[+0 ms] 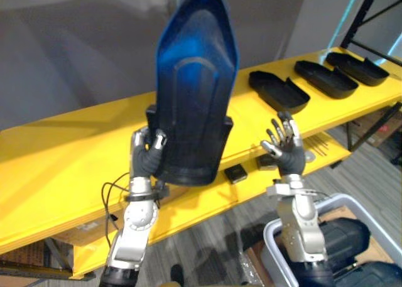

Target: Walk over and take plastic housings, then place them on the shelf

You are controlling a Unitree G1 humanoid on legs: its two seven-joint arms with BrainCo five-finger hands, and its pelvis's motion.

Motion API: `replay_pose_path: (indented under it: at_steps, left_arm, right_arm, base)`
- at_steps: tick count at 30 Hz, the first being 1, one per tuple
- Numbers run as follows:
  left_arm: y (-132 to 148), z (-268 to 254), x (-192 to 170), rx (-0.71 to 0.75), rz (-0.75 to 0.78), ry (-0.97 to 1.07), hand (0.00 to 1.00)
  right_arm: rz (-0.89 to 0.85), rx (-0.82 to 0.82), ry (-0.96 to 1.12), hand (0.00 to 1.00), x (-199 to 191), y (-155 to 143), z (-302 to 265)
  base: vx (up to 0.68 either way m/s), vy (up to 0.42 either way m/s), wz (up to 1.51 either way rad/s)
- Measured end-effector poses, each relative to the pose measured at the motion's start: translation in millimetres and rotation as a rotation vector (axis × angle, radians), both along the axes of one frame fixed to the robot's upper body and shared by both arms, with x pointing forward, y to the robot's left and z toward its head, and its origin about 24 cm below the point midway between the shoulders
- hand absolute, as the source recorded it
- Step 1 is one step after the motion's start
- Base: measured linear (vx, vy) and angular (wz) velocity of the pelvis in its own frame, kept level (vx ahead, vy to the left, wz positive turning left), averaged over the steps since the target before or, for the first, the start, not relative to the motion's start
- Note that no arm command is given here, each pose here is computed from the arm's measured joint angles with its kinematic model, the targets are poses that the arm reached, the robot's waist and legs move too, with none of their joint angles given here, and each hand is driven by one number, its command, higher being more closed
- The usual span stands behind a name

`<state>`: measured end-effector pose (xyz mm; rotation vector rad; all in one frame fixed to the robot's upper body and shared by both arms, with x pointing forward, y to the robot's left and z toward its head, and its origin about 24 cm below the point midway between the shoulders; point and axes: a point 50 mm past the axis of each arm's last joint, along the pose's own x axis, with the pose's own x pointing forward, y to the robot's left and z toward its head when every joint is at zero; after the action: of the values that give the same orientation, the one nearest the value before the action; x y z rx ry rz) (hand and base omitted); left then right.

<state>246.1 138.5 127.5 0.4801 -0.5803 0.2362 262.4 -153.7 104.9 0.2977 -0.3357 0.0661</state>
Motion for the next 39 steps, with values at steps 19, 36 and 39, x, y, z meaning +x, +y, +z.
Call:
replay_pose_path:
  at_steps: [19, 36, 39]
  left_arm:
    - [-23, -3, 10, 0.109, 0.055, -0.017, 1.00]
    - [-19, -3, 14, 0.138, 0.087, -0.027, 1.00]
    - [-19, -3, 14, 0.138, 0.087, -0.027, 1.00]
  right_arm:
    - [0.236, 0.008, 0.111, 0.00, 8, 29, -11]
    - [0.346, 0.011, 0.138, 0.00, 8, 34, -15]
    - [0.394, 0.009, 0.123, 0.00, 7, 34, -14]
  base:
    - [-0.02, 0.000, -0.01]
    - [0.00, 0.000, 0.00]
    - [0.00, 0.000, 0.00]
